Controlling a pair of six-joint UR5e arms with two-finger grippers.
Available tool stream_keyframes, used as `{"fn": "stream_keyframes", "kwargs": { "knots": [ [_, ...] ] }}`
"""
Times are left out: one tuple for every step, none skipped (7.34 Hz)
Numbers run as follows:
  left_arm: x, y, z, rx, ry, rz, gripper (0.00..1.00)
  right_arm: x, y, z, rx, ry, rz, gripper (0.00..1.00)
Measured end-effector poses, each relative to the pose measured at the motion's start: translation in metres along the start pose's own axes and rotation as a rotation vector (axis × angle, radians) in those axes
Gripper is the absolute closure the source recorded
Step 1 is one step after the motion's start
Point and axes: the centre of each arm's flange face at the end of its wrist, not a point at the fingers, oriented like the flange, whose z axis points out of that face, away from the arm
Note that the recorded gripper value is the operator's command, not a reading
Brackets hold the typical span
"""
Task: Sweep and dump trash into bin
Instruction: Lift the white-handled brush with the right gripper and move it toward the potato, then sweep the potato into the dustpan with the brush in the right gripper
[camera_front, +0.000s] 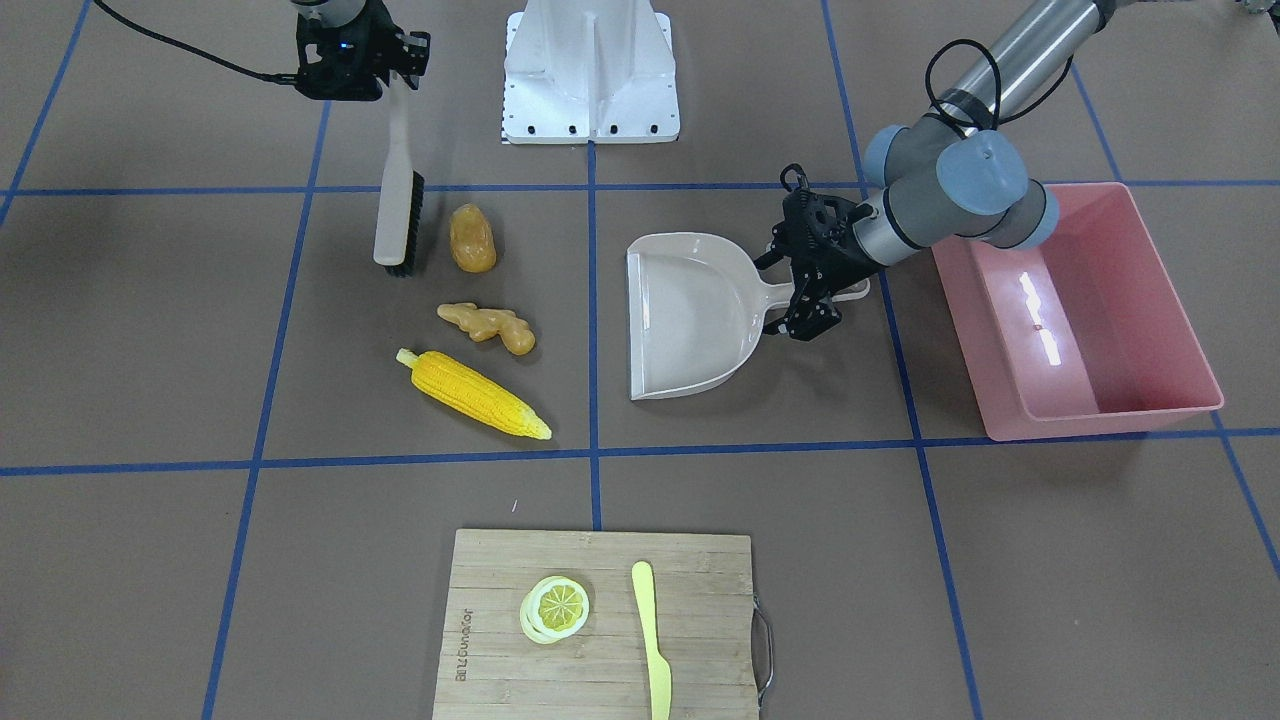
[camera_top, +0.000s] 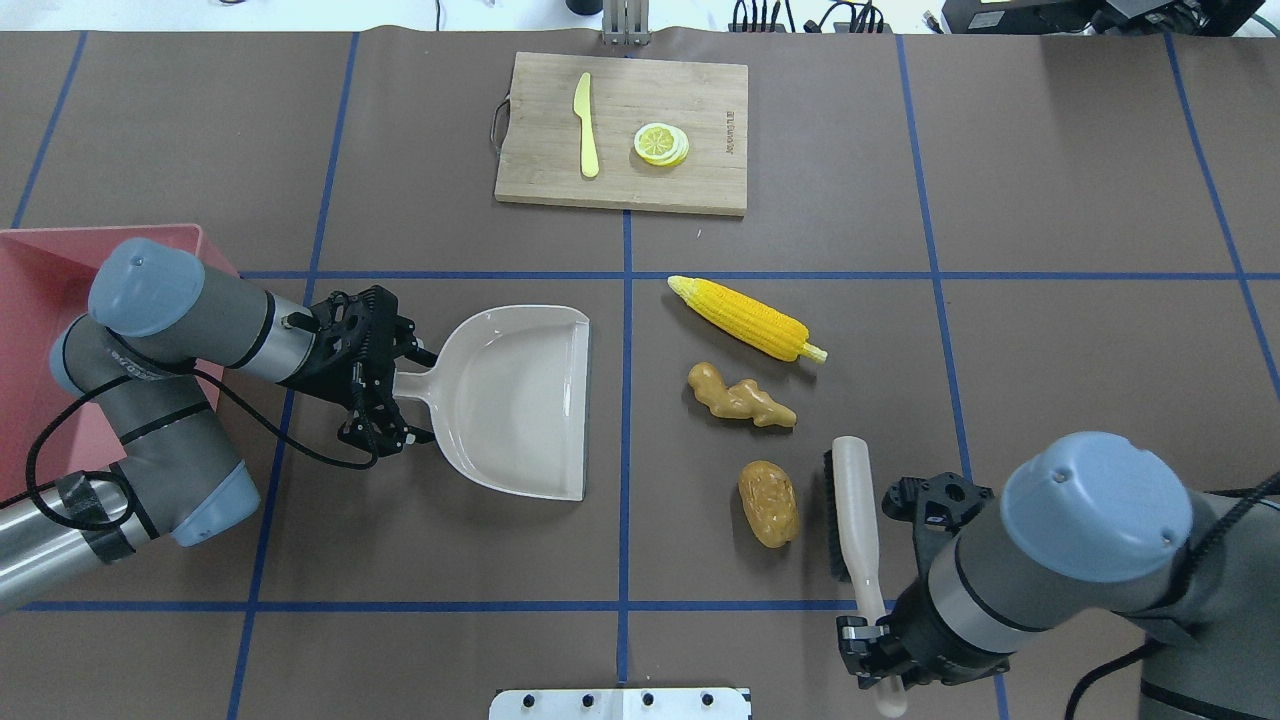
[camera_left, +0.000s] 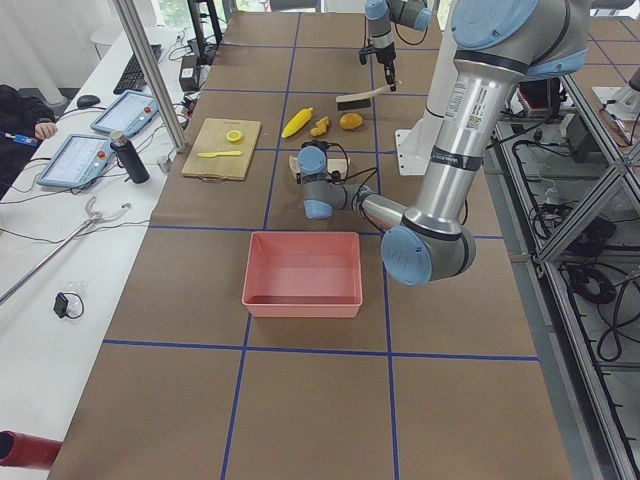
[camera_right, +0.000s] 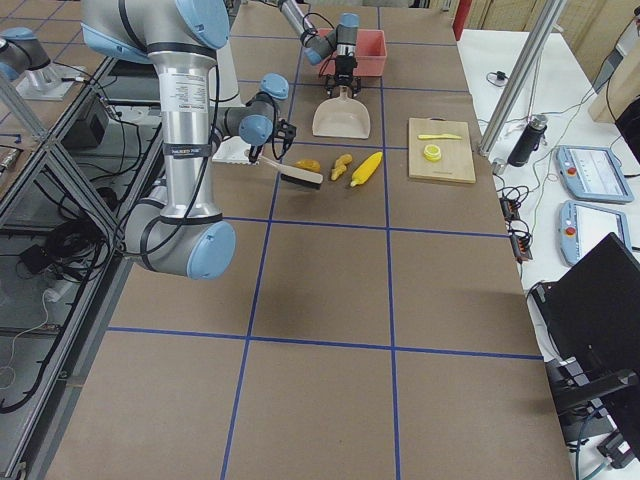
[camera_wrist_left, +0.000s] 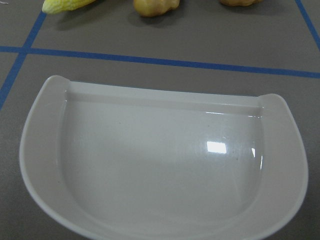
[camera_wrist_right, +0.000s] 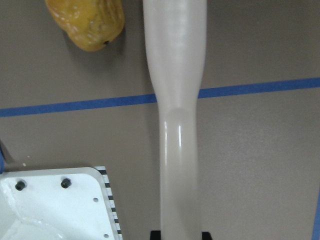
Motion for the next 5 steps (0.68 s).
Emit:
{"fn": "stream_keyframes", "kwargs": {
  "knots": [
    [0.0, 0.001, 0.001, -0.001, 0.0, -0.001, 0.02, -0.023, -0.004, 0.0, 0.0, 0.01, 0.008, 1.0],
    [0.0, 0.001, 0.001, -0.002, 0.0, -0.002, 0.02, -0.038, -0.008, 0.002, 0.001, 0.015, 0.013, 1.0],
    [0.0, 0.002, 0.002, -0.004, 0.001, -0.002, 0.02, -0.048, -0.015, 0.003, 0.005, 0.015, 0.02, 1.0],
    [0.0, 0.002, 0.003, -0.005, 0.001, -0.003, 0.02, -0.056, -0.024, -0.001, 0.011, 0.007, 0.029, 1.0],
    [0.0, 0.003, 0.004, -0.007, 0.002, -0.004, 0.02, -0.063, -0.034, -0.008, 0.017, -0.006, 0.042, 1.0]
  ]
}}
